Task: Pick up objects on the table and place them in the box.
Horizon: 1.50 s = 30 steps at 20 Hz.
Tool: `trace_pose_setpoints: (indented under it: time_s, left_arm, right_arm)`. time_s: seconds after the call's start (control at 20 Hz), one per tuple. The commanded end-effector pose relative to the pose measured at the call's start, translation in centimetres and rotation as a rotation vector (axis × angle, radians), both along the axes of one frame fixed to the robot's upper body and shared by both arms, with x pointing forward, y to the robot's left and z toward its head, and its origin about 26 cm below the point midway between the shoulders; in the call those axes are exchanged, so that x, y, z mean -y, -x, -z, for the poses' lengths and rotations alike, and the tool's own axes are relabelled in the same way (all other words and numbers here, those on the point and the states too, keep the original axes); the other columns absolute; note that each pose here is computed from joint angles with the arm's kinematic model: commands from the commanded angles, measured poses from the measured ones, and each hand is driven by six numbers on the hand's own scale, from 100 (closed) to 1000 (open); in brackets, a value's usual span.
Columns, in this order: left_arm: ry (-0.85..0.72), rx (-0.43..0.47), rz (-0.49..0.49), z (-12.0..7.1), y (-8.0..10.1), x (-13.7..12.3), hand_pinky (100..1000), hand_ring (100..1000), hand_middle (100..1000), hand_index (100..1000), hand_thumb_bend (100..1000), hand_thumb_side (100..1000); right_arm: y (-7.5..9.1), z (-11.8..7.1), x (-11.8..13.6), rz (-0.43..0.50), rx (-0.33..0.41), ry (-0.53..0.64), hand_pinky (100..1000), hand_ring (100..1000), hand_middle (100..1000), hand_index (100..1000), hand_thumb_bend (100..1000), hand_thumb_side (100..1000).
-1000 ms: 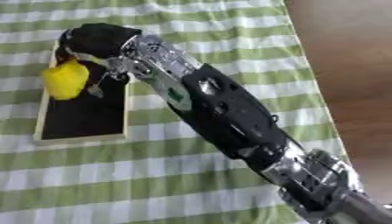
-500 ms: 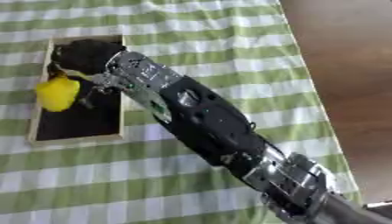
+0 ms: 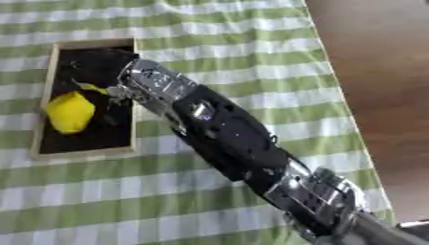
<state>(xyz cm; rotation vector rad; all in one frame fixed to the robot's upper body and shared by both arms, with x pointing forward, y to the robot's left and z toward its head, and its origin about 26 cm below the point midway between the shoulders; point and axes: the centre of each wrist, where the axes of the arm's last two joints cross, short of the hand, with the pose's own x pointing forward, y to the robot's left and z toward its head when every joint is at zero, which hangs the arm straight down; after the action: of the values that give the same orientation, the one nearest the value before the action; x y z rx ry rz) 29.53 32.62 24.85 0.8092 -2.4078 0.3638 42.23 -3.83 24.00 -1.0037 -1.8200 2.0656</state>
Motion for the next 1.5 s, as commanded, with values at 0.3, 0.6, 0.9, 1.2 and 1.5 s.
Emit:
trace_pose_setpoints:
  time_s: [0.3, 0.6, 0.9, 1.2, 1.5]
  left_arm:
    - [-0.014, 0.017, -0.023, -0.5, 0.6, -0.5, 886, 843, 793, 954, 503, 741]
    - [-0.015, 0.013, -0.033, -0.4, 0.6, -0.6, 887, 842, 794, 953, 502, 743]
    - [-0.019, 0.012, -0.037, -0.3, 0.7, -0.7, 887, 842, 794, 953, 504, 742]
    - [-0.033, 0.011, -0.044, -0.4, 0.7, -0.8, 888, 845, 794, 953, 505, 743]
    - [-0.042, 0.007, -0.052, -0.4, 0.8, -0.9, 889, 850, 794, 953, 506, 743]
  right_arm:
    - [1.8, -8.4, 4.6, 0.029, 0.122, -0.217, 932, 944, 885, 929, 204, 100]
    - [3.1, -11.7, 9.2, 0.078, 0.079, -0.275, 931, 938, 880, 927, 152, 100]
    - [6.2, -14.7, 13.1, 0.063, 0.115, -0.439, 926, 920, 861, 924, 100, 100]
    - [9.0, -15.7, 17.5, 0.055, 0.175, -0.659, 922, 905, 843, 899, 100, 378]
    - [10.8, -14.8, 21.5, 0.095, 0.189, -0.787, 932, 900, 836, 890, 100, 550]
